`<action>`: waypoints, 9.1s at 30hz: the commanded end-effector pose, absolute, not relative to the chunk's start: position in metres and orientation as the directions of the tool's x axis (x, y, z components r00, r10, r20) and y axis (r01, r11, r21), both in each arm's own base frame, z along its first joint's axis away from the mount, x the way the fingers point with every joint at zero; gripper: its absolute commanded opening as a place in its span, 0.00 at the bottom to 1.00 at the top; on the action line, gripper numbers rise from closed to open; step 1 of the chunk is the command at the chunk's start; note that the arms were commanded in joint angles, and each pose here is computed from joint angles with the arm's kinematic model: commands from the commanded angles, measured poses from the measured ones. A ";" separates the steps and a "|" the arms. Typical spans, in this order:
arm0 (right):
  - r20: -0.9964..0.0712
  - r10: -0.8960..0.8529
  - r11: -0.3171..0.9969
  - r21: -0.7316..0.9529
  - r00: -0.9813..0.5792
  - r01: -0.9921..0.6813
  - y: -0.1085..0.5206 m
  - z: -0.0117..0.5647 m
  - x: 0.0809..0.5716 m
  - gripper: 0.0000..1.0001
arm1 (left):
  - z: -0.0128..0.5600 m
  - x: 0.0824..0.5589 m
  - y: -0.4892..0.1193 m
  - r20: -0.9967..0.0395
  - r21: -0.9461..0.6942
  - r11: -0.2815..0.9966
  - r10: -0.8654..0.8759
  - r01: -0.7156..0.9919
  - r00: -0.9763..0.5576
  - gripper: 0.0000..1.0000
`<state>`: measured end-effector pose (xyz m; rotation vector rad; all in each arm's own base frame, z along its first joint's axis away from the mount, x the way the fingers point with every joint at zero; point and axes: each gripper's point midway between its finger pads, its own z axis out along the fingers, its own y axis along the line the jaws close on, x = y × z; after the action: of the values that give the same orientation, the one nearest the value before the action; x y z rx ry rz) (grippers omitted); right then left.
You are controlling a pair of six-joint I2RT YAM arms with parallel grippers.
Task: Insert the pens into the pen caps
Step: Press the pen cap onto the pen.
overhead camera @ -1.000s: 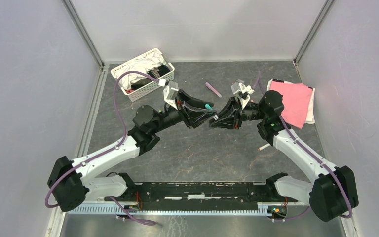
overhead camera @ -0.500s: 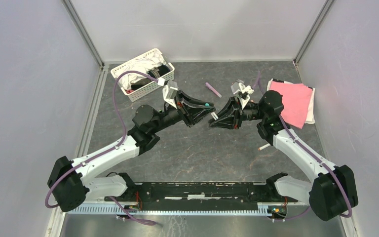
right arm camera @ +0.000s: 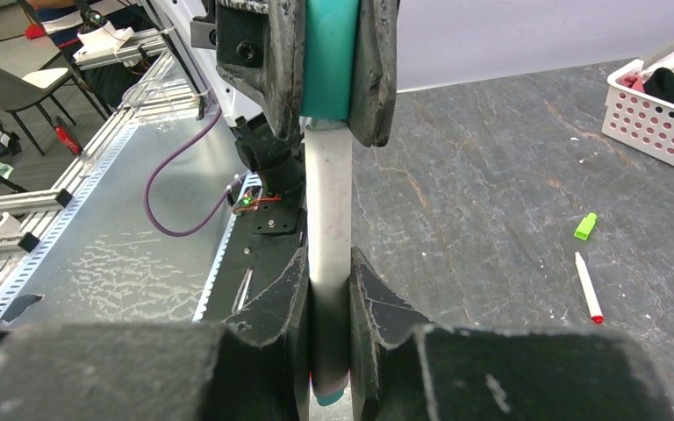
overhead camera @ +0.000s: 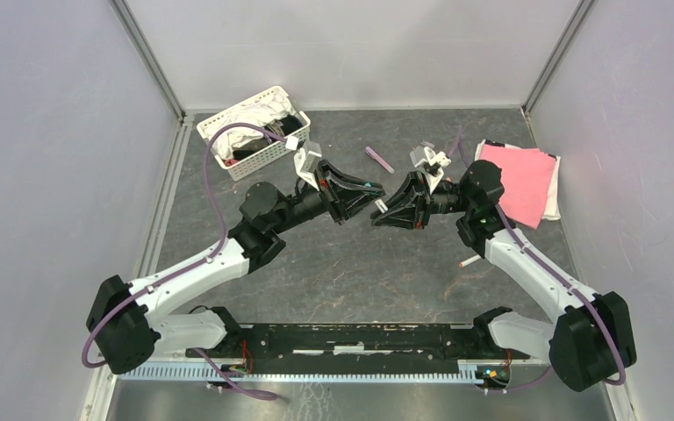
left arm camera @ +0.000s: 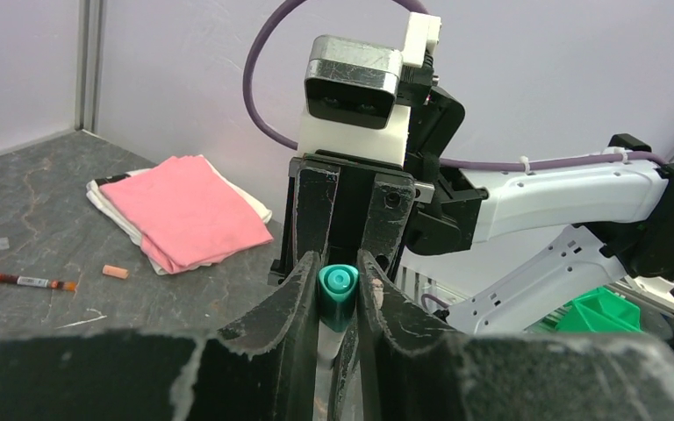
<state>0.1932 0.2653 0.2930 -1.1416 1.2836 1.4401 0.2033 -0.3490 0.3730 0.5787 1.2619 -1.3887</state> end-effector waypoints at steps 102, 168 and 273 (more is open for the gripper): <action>-0.998 0.048 0.223 -0.038 0.049 -0.974 0.248 0.360 0.285 0.00 | 0.101 0.049 -0.326 -0.510 -0.616 0.289 0.563 0.733 -0.650 0.02; -0.998 -0.022 0.134 0.063 -0.066 -0.989 0.254 0.263 0.244 0.00 | 0.218 0.151 -0.373 -0.695 -0.680 0.433 -0.126 0.591 -0.708 0.51; -0.968 0.153 -0.009 0.198 -0.197 -0.980 0.254 0.296 0.206 0.00 | 0.315 0.149 -0.323 -0.908 -0.306 0.299 -0.376 0.904 -0.183 0.97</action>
<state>0.2133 0.2567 0.2918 -0.9116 1.3224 1.4603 0.1482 -0.3428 0.2785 0.5336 1.3588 -1.3614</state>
